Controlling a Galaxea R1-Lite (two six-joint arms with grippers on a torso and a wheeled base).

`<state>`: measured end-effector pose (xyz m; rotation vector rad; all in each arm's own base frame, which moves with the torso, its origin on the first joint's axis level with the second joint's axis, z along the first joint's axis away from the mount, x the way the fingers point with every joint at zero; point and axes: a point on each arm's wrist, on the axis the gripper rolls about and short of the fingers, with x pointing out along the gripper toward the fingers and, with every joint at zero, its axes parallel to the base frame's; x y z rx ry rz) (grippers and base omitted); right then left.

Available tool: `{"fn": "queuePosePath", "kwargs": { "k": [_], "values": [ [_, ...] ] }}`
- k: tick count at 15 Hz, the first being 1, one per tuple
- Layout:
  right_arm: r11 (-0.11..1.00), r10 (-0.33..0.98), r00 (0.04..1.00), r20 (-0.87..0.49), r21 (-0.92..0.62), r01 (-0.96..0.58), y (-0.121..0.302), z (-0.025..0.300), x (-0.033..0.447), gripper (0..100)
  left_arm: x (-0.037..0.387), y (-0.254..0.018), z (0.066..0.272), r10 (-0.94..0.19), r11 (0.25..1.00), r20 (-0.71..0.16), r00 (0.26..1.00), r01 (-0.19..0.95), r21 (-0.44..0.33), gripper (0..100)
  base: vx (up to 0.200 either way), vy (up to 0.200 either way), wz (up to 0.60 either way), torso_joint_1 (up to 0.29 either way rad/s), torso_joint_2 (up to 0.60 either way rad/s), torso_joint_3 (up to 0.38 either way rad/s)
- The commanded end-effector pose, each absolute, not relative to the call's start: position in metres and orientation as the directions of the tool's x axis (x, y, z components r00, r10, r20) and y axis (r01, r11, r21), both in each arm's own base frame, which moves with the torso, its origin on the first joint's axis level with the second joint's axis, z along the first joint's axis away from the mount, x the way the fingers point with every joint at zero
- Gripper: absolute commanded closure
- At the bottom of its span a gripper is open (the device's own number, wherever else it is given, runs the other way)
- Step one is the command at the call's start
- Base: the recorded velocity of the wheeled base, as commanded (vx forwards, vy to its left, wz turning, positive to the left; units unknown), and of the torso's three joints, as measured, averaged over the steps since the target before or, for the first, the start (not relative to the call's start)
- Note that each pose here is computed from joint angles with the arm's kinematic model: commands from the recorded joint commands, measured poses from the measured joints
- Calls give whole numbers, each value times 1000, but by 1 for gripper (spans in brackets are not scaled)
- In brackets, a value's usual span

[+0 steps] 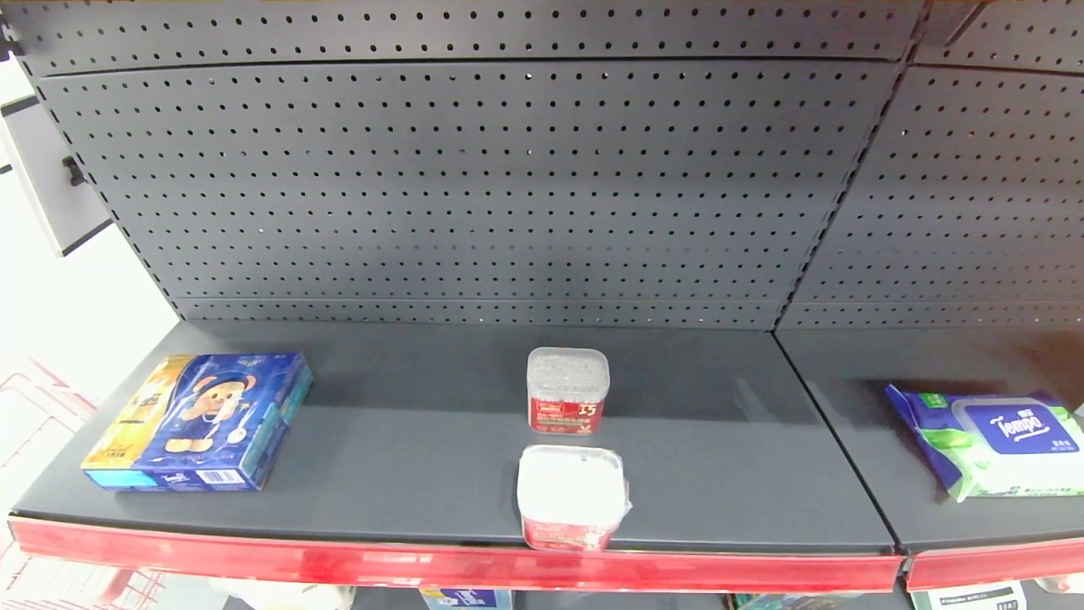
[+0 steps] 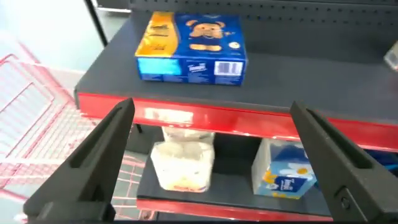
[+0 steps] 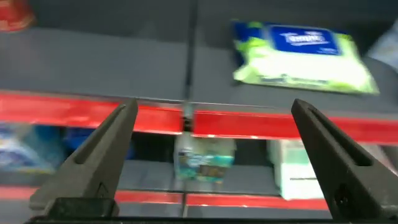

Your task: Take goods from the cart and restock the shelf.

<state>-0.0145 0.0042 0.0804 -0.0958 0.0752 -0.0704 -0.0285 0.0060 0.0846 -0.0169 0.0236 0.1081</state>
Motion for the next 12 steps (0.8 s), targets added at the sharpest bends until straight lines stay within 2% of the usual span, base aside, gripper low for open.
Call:
{"fn": "queuePosePath", "kwargs": {
  "k": [1, 2, 3, 4, 5, 7, 8, 10, 12],
  "values": [
    [982, -179, 980, -86, -68, 174, 2, 79, -15, 0, -29, 6, 85, 179, 984, -25, 984, -179, -10, 0, 0, 0, 0, 0, 0, 0],
    [983, -184, 977, -112, -32, 181, 2, 76, -15, 0, -29, 7, 84, 198, 980, -25, 980, -198, -14, 0, 0, 0, 0, 0, 0, 0],
    [985, -175, 978, -112, -28, 172, 2, 76, -15, 0, -28, 6, 84, 138, 990, -26, 990, -138, -17, 0, 0, 0, 0, 0, 0, 0],
    [988, -155, 982, -112, -31, 152, 2, 76, -15, 0, -28, 4, 84, -8, 1000, -26, 1000, 7, -13, 0, 0, 0, 0, 0, 0, 0],
    [989, -143, 983, -112, -43, 139, 3, 76, -15, 0, -28, 3, 84, -84, 996, -26, 996, 84, -3, 0, 0, 0, 0, 0, 0, 0],
    [989, -143, 983, -112, -40, 139, 3, 76, -15, 0, -28, 4, 84, -49, 999, -28, 998, 49, -5, 0, 0, 0, 0, 0, 0, 0],
    [989, -144, 983, -112, -37, 141, 3, 76, -15, 0, -28, 5, 84, 35, 999, -27, 999, -36, -18, 0, 0, 0, 0, 0, 0, 0],
    [989, -144, 983, -112, -37, 141, 3, 76, -15, 0, -28, 7, 84, 130, 987, -24, 991, -132, -91, 0, 0, 0, 0, 0, 0, 0],
    [989, -144, 983, -112, -38, 141, 3, 76, -15, 0, -28, 8, 84, 147, 984, -22, 989, -148, -94, 0, 0, 0, 0, 0, 0, 0]
  ]
}}
